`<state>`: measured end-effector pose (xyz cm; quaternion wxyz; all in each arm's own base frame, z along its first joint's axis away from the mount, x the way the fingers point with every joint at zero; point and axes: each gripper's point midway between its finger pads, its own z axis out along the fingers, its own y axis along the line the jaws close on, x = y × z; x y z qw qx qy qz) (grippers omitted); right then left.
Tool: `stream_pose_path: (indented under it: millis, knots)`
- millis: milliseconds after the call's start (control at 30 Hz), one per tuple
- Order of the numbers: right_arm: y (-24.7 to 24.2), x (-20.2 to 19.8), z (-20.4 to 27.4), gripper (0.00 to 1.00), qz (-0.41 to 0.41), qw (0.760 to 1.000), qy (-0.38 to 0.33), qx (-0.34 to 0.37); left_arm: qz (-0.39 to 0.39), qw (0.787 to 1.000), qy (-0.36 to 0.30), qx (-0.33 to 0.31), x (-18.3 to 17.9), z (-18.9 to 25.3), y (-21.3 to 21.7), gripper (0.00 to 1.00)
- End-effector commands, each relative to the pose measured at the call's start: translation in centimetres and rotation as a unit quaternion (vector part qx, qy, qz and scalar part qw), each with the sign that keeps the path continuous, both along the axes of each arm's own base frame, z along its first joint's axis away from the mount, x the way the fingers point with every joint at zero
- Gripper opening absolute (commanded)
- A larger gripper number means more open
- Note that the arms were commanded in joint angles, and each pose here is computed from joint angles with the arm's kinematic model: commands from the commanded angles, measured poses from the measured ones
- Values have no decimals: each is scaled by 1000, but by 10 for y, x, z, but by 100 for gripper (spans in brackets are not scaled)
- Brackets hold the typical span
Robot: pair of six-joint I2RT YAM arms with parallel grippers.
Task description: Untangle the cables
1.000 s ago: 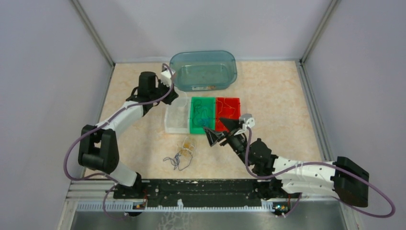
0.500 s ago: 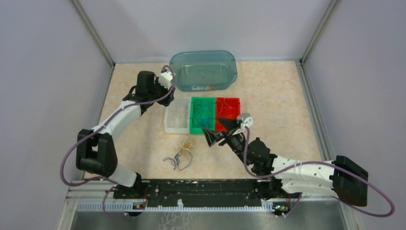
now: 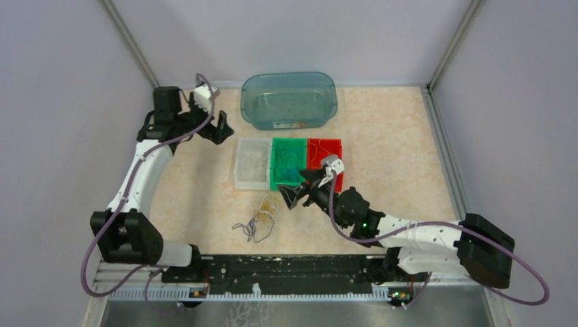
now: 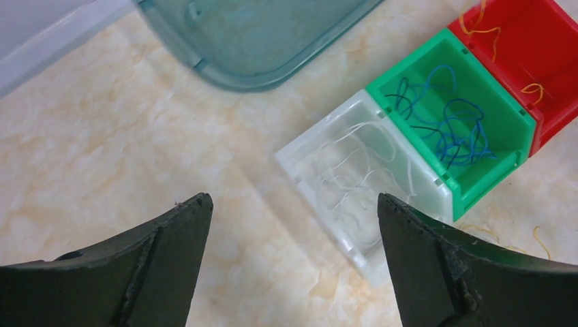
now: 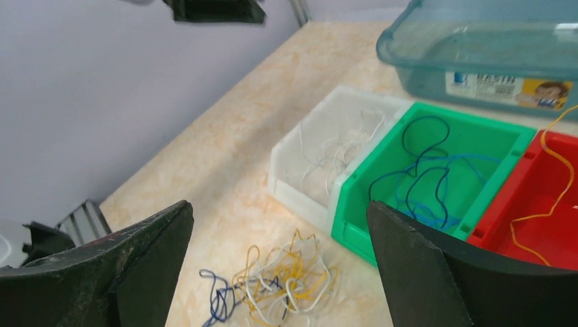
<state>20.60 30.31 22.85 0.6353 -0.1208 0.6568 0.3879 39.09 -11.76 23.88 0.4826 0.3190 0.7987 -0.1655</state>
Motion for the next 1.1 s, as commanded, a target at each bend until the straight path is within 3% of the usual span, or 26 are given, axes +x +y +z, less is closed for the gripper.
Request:
stream_pose_path:
  millis: [0,67,200,300,433,733,800,933,1067]
  knots:
    - [34,-5,4,99,101,994,33,6,-4,999,10,-44,-22,22,25,98]
    - [54,-10,-6,98,147,987,29,-49,-4,999,6,-43,-30,27,31,98]
    - [82,-15,-63,82,216,954,71,-194,-18,998,6,-61,-48,33,25,98]
    - [88,-14,-83,72,233,938,85,-244,-23,996,5,-82,-60,34,19,98]
    - [92,-12,-89,54,243,928,88,-269,-25,995,-9,-92,-66,38,17,98]
    - [101,-37,-119,49,274,905,104,-307,-22,995,-27,-92,-67,51,17,94]
    - [105,-46,-126,44,278,902,103,-314,-28,995,-30,-96,-68,55,15,93]
    - [105,-42,-128,25,258,905,111,-318,-39,993,-37,-100,-71,61,12,92]
    - [103,-41,-114,22,250,912,106,-307,-50,992,-45,-104,-72,69,9,92]
